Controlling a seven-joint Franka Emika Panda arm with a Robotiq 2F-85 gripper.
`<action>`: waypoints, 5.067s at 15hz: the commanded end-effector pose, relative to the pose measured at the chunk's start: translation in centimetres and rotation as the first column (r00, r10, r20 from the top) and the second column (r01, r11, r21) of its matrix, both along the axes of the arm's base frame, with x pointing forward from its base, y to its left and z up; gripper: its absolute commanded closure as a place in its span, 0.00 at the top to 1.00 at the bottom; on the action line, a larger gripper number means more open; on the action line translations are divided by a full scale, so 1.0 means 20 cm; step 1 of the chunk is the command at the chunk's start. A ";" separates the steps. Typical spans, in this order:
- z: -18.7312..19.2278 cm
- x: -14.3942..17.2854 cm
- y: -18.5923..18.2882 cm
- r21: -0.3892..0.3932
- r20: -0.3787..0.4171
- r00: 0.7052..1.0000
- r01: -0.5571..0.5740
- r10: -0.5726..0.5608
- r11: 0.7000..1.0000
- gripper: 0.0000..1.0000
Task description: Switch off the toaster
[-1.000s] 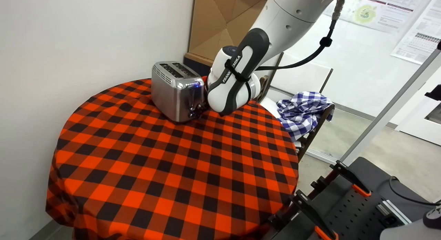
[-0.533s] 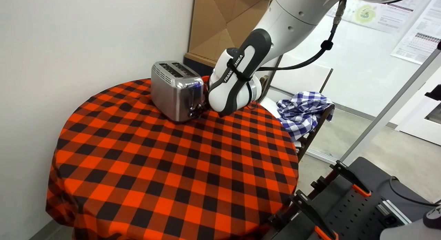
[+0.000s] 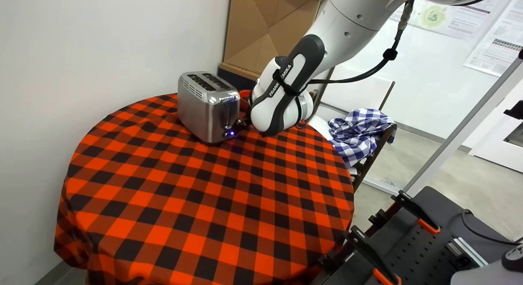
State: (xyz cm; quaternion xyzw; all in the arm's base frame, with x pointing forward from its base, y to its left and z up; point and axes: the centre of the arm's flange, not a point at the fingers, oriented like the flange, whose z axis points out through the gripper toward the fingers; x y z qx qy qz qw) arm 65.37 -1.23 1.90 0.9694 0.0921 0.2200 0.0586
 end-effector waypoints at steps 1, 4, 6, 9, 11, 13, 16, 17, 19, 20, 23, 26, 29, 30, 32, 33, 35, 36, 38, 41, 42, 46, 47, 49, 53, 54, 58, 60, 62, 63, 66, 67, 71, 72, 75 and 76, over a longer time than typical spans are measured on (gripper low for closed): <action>0.05 0.02 0.00 0.029 0.054 0.999 0.003 -0.004 1.000 1.00; 0.05 0.00 0.00 0.029 0.017 1.000 -0.006 0.006 1.000 1.00; 0.05 0.00 -0.01 0.021 0.001 1.000 -0.010 0.010 1.000 1.00; 0.05 0.00 -0.02 0.002 -0.023 1.000 -0.021 0.021 1.000 1.00; 0.05 0.00 -0.03 -0.006 -0.039 0.999 -0.031 0.031 0.999 1.00; 0.06 -0.01 -0.03 -0.010 -0.064 0.997 -0.043 0.042 0.999 1.00; 0.07 -0.01 -0.04 -0.015 -0.078 0.996 -0.048 0.047 0.999 1.00; 0.07 -0.01 -0.04 -0.013 -0.079 0.996 -0.048 0.047 0.999 1.00; 0.07 -0.02 -0.04 -0.006 -0.077 0.996 -0.050 0.049 0.999 1.00; 0.07 -0.02 -0.03 -0.004 -0.074 0.996 -0.051 0.050 0.999 1.00; 0.08 -0.03 -0.01 0.011 -0.078 0.995 -0.060 0.061 0.998 1.00; 0.09 -0.03 0.01 0.023 -0.074 0.995 -0.060 0.062 0.998 1.00; 0.09 -0.03 0.01 0.026 -0.076 0.995 -0.056 0.058 0.998 1.00; 0.09 -0.03 0.01 0.025 -0.076 0.995 -0.055 0.057 0.998 1.00; 0.08 -0.03 -0.01 0.021 -0.080 0.995 -0.051 0.052 0.998 1.00; 0.08 -0.03 -0.01 0.021 -0.080 0.995 -0.049 0.051 0.999 1.00; 0.08 -0.02 -0.02 0.021 -0.081 0.996 -0.044 0.046 0.999 1.00; 0.07 -0.02 -0.02 0.021 -0.081 0.996 -0.043 0.044 0.999 1.00; 0.07 -0.02 -0.02 0.024 -0.077 0.996 -0.041 0.043 0.999 1.00; 0.06 -0.01 -0.01 0.028 -0.069 0.997 -0.036 0.038 0.999 1.00; 0.06 -0.01 -0.01 0.028 -0.066 0.997 -0.034 0.036 0.999 1.00; 0.04 0.00 -0.01 0.021 -0.065 0.998 -0.025 0.027 0.999 1.00; 0.04 0.01 -0.01 0.021 -0.064 0.998 -0.023 0.025 1.000 1.00; 0.03 0.01 -0.01 0.024 -0.056 0.998 -0.018 0.019 1.000 1.00; 0.02 0.04 0.02 0.033 -0.002 1.000 0.004 -0.004 0.999 1.00; 0.02 0.05 0.02 0.035 0.006 1.000 0.005 -0.005 0.999 1.00; 0.00 0.05 0.03 0.038 -0.008 1.000 0.008 -0.008 0.999 1.00; -0.01 0.04 0.02 0.027 -0.050 0.999 -0.003 0.005 1.000 1.00; -0.02 0.03 0.01 0.026 -0.072 0.997 -0.001 0.003 1.000 1.00; -0.02 0.03 0.00 0.025 -0.071 0.997 0.005 -0.004 1.000 1.00; -0.04 0.03 0.00 0.026 -0.055 0.998 0.014 -0.012 1.000 1.00; -0.04 0.04 0.00 0.028 -0.048 0.999 0.017 -0.016 0.999 1.00; -0.04 0.07 0.03 0.051 0.007 0.999 0.042 -0.042 0.998 1.00; -0.05 0.07 0.04 0.058 0.023 0.999 0.048 -0.050 0.997 1.00; -0.07 0.07 0.05 0.078 0.037 0.997 0.059 -0.062 0.995 1.00; -0.07 0.07 0.06 0.085 0.046 0.997 0.065 -0.069 0.994 1.00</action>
